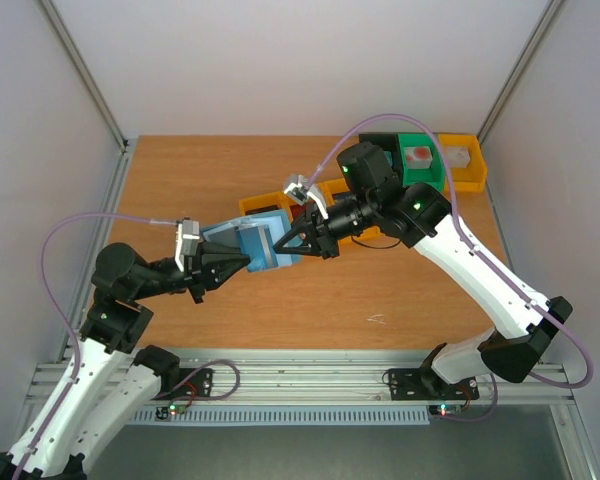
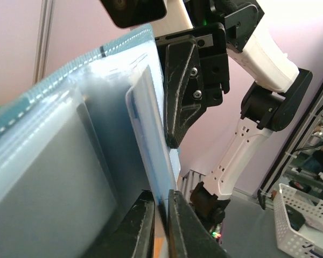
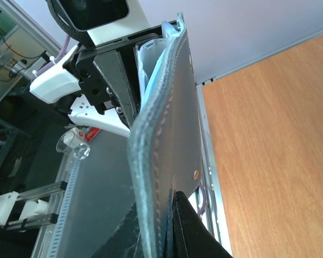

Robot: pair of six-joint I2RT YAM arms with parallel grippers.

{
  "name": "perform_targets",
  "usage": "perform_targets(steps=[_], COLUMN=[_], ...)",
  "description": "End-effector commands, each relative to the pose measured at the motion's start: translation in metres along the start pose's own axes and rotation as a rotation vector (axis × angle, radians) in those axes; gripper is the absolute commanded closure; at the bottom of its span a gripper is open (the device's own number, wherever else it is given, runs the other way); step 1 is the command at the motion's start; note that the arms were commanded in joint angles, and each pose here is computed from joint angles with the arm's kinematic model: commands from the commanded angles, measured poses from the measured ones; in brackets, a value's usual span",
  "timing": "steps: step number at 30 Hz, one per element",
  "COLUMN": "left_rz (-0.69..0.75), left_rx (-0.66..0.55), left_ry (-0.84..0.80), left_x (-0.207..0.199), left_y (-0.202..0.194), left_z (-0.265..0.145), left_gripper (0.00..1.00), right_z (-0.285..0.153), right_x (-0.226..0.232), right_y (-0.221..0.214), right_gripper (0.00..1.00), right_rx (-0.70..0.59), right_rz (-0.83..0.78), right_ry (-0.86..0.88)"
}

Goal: Take the credit cards out of the card holder

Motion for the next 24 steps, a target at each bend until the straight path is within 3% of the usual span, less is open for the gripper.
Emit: perform_targets(steps=[1,4,24], left_rz=[0.027,0.024,0.025], left_rx=[-0.049,-0.052,-0.031], left_ry=[-0.003,0.002,0.091], left_x=[-0.004,-0.005,0.001], left_y=[0.008,0.008,-0.003], left_z=[-0.002,-0.004,-0.011], left_gripper=[0.95,1.00,1.00], right_z=[-0.010,-0.010,-0.028], right_x=[0.014,0.014,0.009], right_y=[0.011,0.010,0.005], right_gripper=[0.99,0.99,0.99], right_rx=[-0.041,-0.036,-0.026], right_rz=[-0.049,-0.046,-0.031], right_ry=[0.023,0.023,-0.041])
Point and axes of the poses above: each gripper's point midway between its finger pads, its own z axis out along the fingers, its own x axis along the line the jaws close on, y = z × x, the point moved 6 cm from there along -z, back along the fingers, and after that the axes turned 8 degrees about -z, right-handed, at the moved point
